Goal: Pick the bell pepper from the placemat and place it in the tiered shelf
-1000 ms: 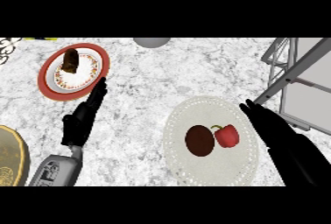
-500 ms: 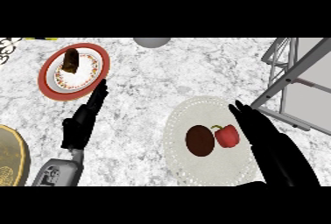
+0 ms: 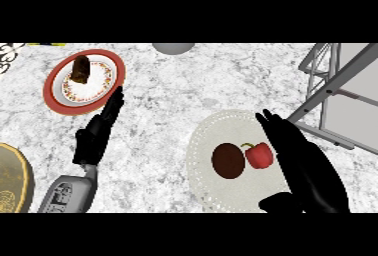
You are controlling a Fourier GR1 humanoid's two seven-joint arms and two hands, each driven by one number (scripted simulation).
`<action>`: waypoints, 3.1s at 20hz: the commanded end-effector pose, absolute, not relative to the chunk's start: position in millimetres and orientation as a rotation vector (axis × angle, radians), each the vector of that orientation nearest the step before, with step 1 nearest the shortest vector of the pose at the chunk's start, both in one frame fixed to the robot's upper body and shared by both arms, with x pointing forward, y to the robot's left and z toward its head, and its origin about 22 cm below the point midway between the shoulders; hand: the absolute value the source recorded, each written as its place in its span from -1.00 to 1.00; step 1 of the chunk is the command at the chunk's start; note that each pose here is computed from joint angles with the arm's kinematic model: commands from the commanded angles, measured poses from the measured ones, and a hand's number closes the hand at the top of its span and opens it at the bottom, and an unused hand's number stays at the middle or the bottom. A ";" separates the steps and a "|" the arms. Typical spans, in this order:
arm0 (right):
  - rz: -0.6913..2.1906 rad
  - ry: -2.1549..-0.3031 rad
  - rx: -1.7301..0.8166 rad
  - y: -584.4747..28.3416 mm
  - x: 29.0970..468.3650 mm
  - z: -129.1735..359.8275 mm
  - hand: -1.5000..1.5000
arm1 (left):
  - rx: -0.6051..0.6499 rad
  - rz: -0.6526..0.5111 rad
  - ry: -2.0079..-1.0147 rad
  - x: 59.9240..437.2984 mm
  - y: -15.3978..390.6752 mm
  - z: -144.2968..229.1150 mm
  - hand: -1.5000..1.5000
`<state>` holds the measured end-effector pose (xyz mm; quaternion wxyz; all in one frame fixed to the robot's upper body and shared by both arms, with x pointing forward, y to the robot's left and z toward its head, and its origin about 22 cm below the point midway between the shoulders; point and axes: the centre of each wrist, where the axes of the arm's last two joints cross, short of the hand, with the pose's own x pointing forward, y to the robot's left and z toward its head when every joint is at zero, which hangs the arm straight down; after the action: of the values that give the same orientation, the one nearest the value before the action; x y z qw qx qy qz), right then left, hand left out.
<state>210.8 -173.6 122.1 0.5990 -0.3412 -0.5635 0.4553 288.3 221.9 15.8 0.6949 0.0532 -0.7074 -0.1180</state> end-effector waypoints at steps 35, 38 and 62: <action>1.153 -1.169 -0.827 -187.6 233.7 58.1 -1.00 | 0.113 -0.255 -1.573 278.7 207.7 12.5 0.00; 1.246 -1.128 -0.826 -207.7 236.0 26.7 1.00 | 0.103 -0.251 -1.566 279.5 230.9 1.8 0.00; 1.604 -1.618 0.098 -354.2 166.7 64.4 1.00 | 0.172 -0.184 -1.556 273.2 247.6 12.4 0.00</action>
<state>174.8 -318.2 53.5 0.4184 -0.0332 -0.6013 0.6799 275.8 243.0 12.9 0.7057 0.0729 -0.6990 -0.0897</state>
